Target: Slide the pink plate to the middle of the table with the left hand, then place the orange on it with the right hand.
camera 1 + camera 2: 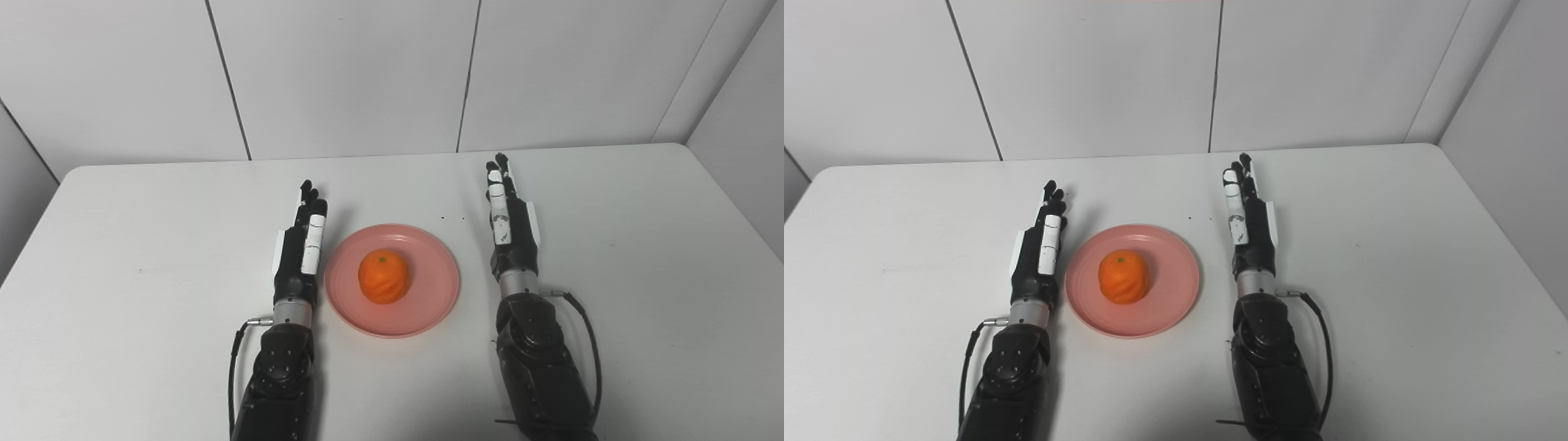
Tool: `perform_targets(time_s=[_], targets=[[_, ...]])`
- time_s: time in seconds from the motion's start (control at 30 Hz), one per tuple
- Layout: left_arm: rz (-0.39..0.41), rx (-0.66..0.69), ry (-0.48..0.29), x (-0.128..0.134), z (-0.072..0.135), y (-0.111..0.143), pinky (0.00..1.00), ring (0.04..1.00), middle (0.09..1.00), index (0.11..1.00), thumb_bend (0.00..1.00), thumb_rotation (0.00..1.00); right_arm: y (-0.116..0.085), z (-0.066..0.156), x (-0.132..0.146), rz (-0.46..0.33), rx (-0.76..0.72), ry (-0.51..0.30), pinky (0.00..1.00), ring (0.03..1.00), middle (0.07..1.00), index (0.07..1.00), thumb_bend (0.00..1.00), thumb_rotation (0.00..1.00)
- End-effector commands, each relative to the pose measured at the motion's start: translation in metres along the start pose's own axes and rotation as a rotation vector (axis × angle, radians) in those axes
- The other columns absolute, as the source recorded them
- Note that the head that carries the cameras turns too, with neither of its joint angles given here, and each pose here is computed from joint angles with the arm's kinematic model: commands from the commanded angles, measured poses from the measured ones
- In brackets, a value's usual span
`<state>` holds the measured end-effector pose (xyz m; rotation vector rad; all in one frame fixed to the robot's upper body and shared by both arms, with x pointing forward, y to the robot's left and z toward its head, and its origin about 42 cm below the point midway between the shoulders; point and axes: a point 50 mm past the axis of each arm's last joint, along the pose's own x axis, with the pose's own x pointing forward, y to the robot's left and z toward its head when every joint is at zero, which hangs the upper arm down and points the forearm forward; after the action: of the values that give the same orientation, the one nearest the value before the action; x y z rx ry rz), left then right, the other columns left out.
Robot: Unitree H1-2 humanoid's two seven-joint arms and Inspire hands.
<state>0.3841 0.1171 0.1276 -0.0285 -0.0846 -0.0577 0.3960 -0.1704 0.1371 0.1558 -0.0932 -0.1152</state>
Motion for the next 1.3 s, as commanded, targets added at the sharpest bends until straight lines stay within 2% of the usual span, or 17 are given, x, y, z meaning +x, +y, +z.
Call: perform_targets(time_s=[0.0,0.1,0.3,0.77,1.27], targets=[[0.034,-0.01,0.003,-0.002,0.001,-0.002,1.0,1.0,1.0,1.0,0.73,1.0,0.005,0.003,0.002,0.014,0.033,0.001,0.94,0.929,0.904,0.95,0.86,1.0],[0.038,-0.007,0.01,-0.001,0.003,-0.003,1.0,1.0,1.0,1.0,0.73,1.0,0.0,-0.009,-0.007,0.03,0.017,0.039,0.92,0.923,0.896,0.947,0.85,1.0],[0.046,-0.039,0.032,0.001,0.004,-0.004,1.0,1.0,1.0,1.0,0.77,1.0,-0.001,-0.022,-0.017,0.074,-0.037,0.066,0.99,0.923,0.903,0.921,0.84,1.0],[0.05,-0.045,0.038,0.001,0.005,-0.006,1.0,1.0,1.0,1.0,0.84,1.0,0.003,-0.022,-0.017,0.092,-0.058,0.076,0.98,0.926,0.9,0.92,0.85,1.0],[0.046,-0.042,0.039,0.001,0.002,-0.001,1.0,1.0,1.0,1.0,0.81,1.0,0.006,-0.019,-0.014,0.098,-0.072,0.068,0.99,0.932,0.908,0.92,0.84,1.0]])
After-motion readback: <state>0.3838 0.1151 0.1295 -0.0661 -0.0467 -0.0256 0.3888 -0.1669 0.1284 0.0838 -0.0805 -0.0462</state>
